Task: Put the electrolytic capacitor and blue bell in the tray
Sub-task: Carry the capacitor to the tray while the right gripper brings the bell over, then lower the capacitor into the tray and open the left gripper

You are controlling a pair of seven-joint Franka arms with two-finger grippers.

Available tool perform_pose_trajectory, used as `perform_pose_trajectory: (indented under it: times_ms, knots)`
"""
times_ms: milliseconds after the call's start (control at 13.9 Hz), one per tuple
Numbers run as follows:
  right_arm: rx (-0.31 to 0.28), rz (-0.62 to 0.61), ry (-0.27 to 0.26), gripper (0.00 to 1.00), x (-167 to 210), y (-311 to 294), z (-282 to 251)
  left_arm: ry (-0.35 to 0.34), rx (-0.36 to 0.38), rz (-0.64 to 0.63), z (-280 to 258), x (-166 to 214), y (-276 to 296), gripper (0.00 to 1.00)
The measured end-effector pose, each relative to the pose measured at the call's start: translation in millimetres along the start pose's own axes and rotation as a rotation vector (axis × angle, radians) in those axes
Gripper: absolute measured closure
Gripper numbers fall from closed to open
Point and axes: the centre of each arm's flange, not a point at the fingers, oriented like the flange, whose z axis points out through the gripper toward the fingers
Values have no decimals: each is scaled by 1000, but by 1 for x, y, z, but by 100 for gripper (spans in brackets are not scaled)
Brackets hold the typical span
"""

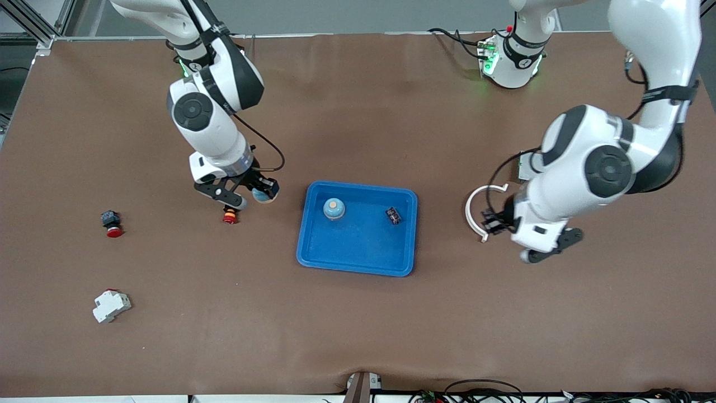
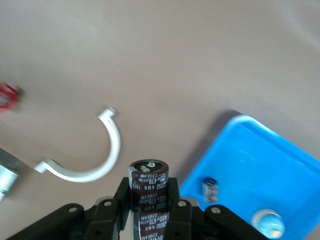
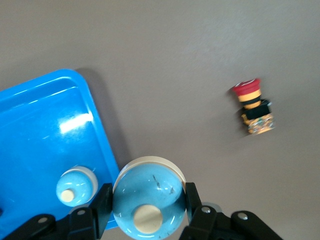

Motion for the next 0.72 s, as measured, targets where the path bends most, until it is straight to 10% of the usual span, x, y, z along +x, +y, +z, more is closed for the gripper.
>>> perform_pose_trajectory:
  times_ms: [717]
  knots:
    - [-5, 70, 5, 37, 12, -57, 25, 74, -81, -260, 108, -52, 120, 67]
